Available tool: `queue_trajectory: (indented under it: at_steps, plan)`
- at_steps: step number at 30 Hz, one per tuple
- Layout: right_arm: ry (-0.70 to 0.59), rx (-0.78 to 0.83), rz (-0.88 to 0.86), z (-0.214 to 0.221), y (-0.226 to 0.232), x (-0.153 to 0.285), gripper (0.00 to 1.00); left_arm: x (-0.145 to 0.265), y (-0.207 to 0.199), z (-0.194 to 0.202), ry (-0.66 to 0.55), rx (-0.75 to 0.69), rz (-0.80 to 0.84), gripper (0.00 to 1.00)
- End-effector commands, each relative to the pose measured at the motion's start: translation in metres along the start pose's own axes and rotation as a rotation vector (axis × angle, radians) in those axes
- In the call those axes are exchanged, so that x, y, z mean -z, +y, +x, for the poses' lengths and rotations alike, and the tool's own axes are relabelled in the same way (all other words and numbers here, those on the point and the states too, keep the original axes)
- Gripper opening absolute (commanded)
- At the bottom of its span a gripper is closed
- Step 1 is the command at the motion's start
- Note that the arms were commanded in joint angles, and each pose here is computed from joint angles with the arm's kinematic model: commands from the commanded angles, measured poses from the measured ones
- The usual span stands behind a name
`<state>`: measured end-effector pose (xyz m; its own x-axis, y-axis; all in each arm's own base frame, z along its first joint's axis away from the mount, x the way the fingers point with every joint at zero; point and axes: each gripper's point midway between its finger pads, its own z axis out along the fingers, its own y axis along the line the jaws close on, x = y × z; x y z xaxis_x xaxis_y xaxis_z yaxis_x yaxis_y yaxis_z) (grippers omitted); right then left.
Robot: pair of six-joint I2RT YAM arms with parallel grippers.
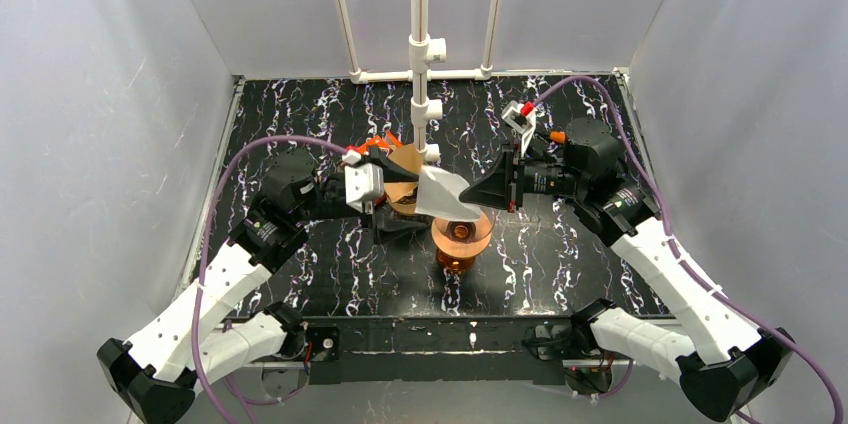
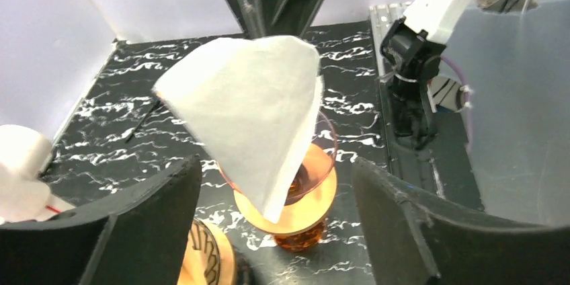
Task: Place the coffee filter in the dripper
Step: Place the coffee filter in the coffee dripper.
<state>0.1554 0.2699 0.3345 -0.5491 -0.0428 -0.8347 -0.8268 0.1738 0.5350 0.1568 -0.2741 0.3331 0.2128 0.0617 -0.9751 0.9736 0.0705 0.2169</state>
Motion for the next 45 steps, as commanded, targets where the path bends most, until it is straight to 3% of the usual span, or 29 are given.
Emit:
queue_trajectory:
  at_steps: [1,8,17,22,34,45]
  plan:
    - [-0.059,0.086,-0.003,-0.023,0.016,0.007,0.01,0.005,0.015,-0.017,-0.012,0.065,-0.114,0.94]
    - [-0.054,0.085,0.085,-0.029,0.007,0.011,0.01,0.012,0.025,-0.014,0.023,0.182,-0.214,0.98]
    - [-0.079,0.109,0.224,-0.035,-0.006,0.024,0.01,0.031,0.052,0.001,0.121,0.526,-0.503,0.98]
    - [-0.084,0.110,0.282,-0.040,-0.010,0.029,0.01,0.041,0.057,0.012,0.215,0.628,-0.597,0.98]
    - [0.016,0.017,0.483,-0.033,-0.029,0.049,0.01,0.070,0.051,0.045,0.232,0.781,-0.798,0.98]
    - [0.137,-0.074,0.496,-0.006,-0.034,0.050,0.01,0.045,0.041,0.049,0.249,0.969,-0.717,0.98]
